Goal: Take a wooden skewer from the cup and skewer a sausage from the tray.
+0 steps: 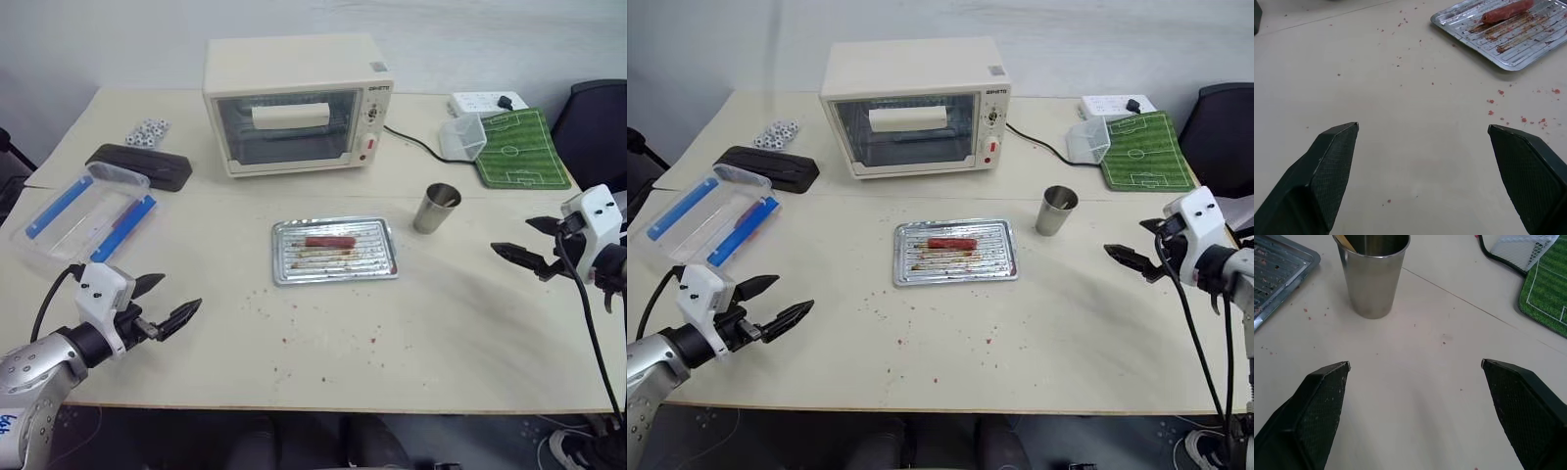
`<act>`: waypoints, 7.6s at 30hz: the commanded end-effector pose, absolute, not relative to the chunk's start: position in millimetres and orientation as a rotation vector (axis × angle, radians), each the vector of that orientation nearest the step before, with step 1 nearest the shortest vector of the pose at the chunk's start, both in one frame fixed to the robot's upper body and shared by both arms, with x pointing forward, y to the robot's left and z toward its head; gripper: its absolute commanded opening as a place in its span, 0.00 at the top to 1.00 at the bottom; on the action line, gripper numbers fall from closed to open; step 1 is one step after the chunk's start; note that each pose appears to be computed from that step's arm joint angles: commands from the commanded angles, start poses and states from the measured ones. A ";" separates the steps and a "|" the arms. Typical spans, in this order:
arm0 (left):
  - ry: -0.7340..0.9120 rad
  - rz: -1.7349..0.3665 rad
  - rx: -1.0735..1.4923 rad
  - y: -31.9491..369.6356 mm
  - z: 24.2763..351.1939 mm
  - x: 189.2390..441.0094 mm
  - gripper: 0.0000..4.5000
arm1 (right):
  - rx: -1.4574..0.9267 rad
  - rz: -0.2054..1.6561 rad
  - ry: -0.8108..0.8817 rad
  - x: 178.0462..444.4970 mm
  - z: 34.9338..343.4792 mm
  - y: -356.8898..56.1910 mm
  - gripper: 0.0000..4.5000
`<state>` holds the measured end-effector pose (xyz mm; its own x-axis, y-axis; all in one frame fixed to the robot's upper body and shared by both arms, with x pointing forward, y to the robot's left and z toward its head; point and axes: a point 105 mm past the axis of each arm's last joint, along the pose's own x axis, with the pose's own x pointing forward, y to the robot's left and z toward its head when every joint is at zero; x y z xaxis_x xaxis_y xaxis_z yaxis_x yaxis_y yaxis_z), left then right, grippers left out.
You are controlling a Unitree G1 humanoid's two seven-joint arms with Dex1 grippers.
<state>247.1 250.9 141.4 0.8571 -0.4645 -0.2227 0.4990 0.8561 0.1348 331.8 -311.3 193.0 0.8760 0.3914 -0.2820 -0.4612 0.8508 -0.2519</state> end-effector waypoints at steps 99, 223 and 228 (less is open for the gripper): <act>-0.330 -1.029 0.065 82.6 241.7 294.7 0.00 | 0.511 1.090 0.202 311.3 307.3 -137.9 1.00; -0.120 -0.727 0.291 193.0 225.6 259.8 1.00 | -0.684 1.161 0.094 398.3 183.7 -50.5 0.14; -0.126 -0.722 0.289 191.3 226.3 258.2 1.00 | -0.677 1.151 0.124 404.0 176.8 -45.9 0.27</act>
